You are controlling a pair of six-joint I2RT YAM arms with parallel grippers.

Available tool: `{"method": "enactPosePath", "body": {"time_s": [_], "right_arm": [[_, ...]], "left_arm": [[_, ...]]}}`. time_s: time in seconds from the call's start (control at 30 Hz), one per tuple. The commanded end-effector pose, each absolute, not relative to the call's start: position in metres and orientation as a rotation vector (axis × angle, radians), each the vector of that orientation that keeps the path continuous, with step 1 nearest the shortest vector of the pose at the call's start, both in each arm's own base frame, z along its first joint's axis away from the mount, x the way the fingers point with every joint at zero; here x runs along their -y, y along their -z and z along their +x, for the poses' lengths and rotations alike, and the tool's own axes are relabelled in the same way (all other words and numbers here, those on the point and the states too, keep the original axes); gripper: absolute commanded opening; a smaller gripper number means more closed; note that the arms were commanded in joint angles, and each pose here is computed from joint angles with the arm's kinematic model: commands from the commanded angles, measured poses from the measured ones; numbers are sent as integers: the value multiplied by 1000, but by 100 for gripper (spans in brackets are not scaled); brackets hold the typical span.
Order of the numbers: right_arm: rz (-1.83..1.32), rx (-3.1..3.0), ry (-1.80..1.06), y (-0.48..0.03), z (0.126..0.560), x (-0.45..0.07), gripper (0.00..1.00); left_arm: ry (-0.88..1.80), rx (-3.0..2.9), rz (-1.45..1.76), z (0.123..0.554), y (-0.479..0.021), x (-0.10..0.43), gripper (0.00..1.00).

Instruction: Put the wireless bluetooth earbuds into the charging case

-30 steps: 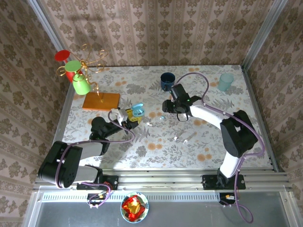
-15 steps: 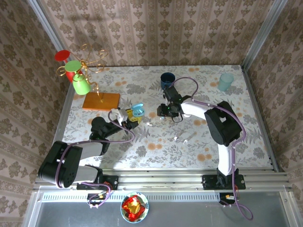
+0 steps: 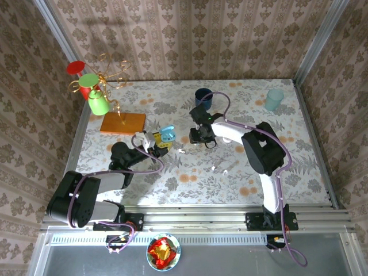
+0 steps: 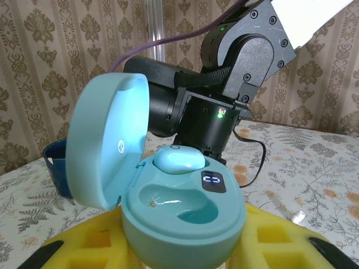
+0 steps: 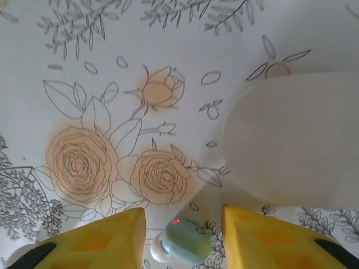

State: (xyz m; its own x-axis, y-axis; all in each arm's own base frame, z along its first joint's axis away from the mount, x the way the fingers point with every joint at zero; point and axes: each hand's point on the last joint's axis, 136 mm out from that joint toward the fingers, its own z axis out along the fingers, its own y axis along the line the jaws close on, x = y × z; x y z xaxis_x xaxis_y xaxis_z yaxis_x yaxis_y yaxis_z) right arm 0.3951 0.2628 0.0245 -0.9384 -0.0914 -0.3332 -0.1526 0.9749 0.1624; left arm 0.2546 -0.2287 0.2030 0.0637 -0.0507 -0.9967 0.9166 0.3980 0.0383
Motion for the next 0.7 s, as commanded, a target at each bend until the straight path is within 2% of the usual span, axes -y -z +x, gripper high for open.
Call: {"method": "enactPosePath", "body": {"time_s": [0.0, 0.67], "right_arm": [[-264, -2848, -16, -11, 382, -241, 42], [-179, -2798, 145, -31, 365, -206, 44]], "left_arm": [[891, -1269, 899, 252, -205, 227, 32], [868, -1285, 862, 257, -206, 217, 32]]}}
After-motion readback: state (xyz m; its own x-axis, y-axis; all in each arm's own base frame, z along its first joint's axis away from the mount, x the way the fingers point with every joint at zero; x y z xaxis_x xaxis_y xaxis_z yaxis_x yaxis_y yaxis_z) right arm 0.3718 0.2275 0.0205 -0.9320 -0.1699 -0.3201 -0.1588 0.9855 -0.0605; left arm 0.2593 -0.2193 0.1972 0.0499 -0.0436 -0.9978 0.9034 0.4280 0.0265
